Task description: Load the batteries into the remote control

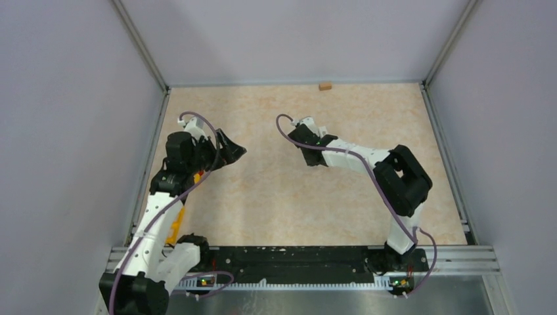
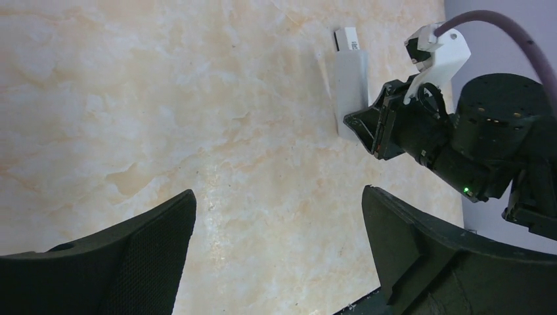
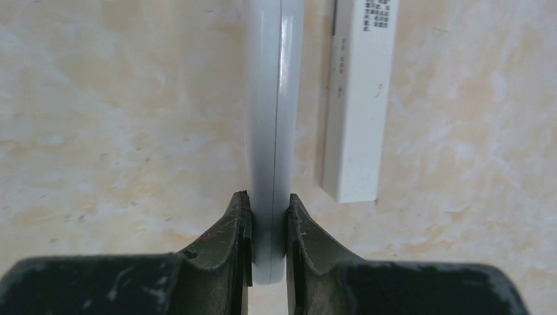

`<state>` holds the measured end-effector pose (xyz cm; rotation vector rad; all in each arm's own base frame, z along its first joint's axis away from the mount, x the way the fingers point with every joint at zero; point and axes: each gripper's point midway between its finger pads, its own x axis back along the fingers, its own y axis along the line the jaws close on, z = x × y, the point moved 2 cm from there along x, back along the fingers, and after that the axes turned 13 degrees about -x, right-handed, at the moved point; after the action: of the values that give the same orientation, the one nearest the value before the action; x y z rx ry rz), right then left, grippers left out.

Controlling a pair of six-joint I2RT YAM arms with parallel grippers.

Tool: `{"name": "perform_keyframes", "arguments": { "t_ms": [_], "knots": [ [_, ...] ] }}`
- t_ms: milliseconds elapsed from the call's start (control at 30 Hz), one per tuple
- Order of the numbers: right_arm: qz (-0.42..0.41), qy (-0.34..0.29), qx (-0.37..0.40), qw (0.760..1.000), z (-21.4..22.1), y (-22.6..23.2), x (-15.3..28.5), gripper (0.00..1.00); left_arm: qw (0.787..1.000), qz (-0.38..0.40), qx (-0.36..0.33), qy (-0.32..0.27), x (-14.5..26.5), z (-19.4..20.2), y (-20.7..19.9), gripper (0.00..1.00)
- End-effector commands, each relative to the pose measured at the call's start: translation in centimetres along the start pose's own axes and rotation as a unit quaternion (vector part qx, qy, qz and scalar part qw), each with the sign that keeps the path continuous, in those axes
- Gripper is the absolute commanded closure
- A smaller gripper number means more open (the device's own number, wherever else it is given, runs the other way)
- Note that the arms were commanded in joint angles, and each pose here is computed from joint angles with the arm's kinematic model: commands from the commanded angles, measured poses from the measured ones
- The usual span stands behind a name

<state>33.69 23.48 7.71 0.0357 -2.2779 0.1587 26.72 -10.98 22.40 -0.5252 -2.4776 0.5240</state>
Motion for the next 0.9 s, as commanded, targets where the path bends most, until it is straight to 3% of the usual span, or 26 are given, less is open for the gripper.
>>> {"name": "perform_keyframes", "arguments": {
  "t_ms": [0, 167, 333, 500, 700, 867],
  "knots": [
    [0.085, -0.041, 0.036, 0.995, -2.7, -1.6, -0.2, 1.0, 0.999, -0.018, -0.027, -0.035, 1.3, -2.2, -0.3, 0.01],
    [0.093, -0.017, 0.072, 0.993, -0.8, 0.1, -1.8, 0.97, 0.999, -0.023, -0.018, -0.031, 2.3, -2.5, -0.8, 0.01],
    [0.084, 0.003, 0.092, 0.992, 0.6, 2.3, -2.4, 0.72, 0.997, -0.062, -0.019, -0.036, 3.7, -2.4, 0.0, 0.01],
    [0.018, 0.021, 0.084, 0.996, 1.2, 4.9, -1.6, 0.55, 0.996, -0.08, -0.03, -0.035, 5.3, -2.2, 0.0, 0.01],
    [-0.131, 0.009, 0.019, 0.991, -0.2, 7.2, 3.7, 0.39, 0.994, -0.084, -0.048, -0.043, 6.8, -2.6, -0.4, 0.01],
    [-0.178, -0.069, -0.065, 0.98, -2.2, 3.7, 10.4, 0.08, 0.991, -0.086, -0.073, -0.07, 8.8, -3.8, -1.3, 0.01]
  ]
}}
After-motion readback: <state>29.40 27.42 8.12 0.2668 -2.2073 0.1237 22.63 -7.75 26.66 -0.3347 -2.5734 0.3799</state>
